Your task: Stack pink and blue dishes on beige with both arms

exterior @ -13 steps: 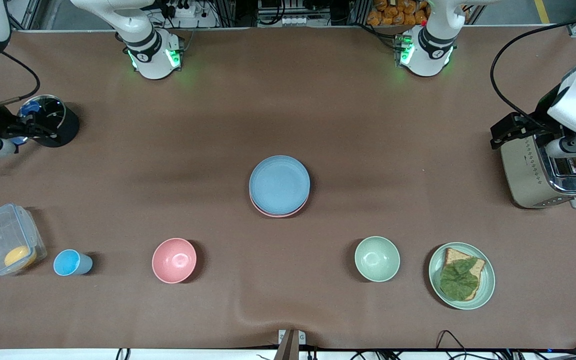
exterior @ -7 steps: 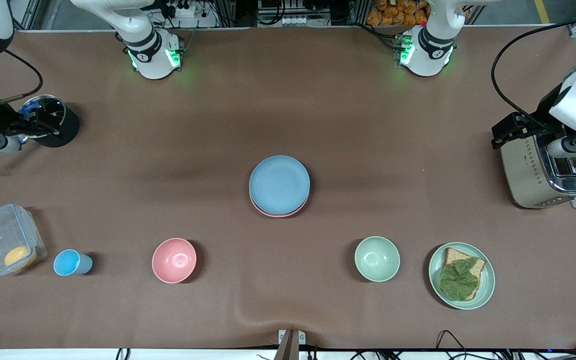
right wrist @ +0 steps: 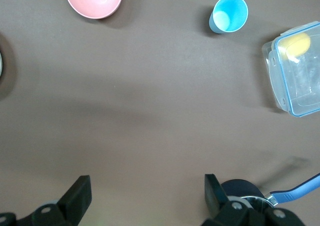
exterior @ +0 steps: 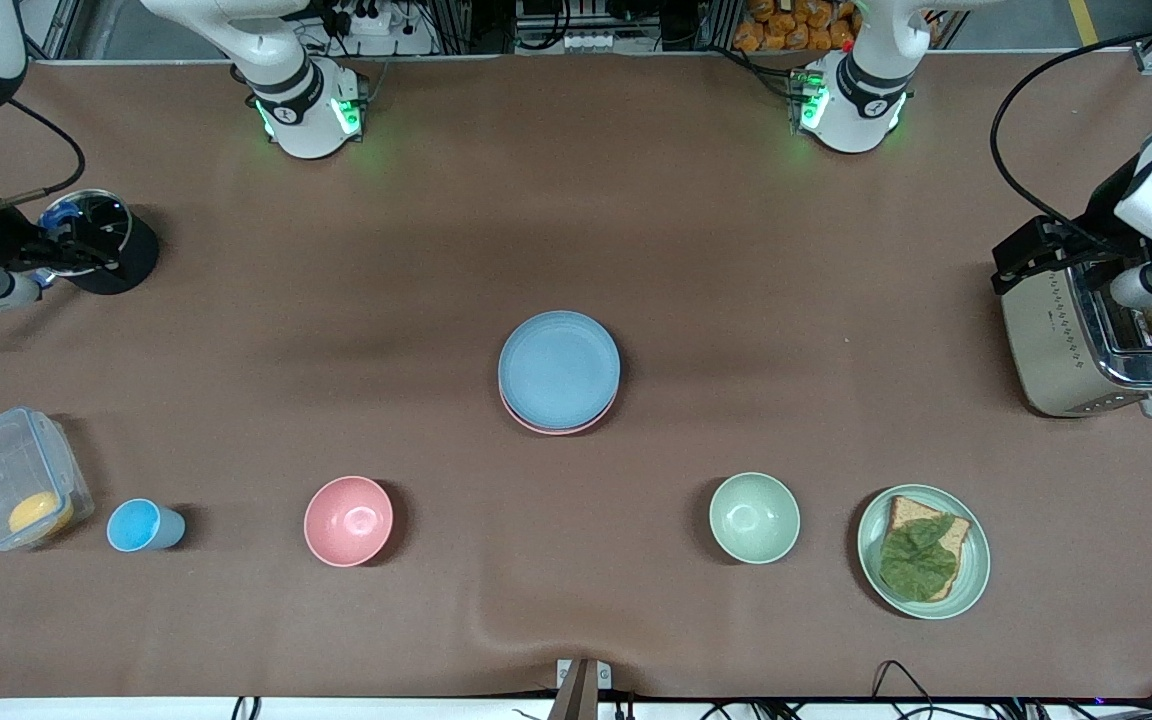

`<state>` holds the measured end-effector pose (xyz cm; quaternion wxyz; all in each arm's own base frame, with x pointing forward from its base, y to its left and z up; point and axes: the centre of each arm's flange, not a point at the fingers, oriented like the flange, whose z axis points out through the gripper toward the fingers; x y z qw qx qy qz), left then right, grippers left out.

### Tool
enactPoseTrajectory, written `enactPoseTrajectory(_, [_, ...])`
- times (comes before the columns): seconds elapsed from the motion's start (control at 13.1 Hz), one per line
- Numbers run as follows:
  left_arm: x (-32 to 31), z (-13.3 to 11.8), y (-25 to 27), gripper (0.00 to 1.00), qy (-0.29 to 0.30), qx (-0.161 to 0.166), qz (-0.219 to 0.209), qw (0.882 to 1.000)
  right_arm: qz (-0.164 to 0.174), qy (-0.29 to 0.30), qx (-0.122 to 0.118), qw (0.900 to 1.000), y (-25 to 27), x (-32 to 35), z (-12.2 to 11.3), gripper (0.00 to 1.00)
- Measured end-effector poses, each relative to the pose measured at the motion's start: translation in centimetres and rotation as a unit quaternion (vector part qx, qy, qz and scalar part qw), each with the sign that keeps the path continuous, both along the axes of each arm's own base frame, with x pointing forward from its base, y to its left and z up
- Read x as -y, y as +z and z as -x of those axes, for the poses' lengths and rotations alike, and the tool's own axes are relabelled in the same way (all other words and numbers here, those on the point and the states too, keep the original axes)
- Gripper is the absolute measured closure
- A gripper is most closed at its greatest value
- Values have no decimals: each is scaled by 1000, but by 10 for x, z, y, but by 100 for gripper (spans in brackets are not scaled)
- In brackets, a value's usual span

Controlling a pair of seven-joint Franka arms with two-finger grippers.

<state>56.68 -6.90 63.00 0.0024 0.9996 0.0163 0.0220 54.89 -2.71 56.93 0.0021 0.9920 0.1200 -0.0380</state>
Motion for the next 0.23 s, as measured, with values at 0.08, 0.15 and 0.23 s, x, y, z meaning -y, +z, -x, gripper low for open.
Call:
enactPoseTrajectory(0.08, [0,0,0,0,0,-2,0,1000,0,0,0,1000,0,0,0,0])
enactPoseTrajectory(0.15, [0,0,0,0,0,-2,0,1000,0,0,0,1000,0,0,0,0])
enactPoseTrajectory(0.23, [0,1,0,0,0,-3,0,1000,0,0,0,1000,0,0,0,0])
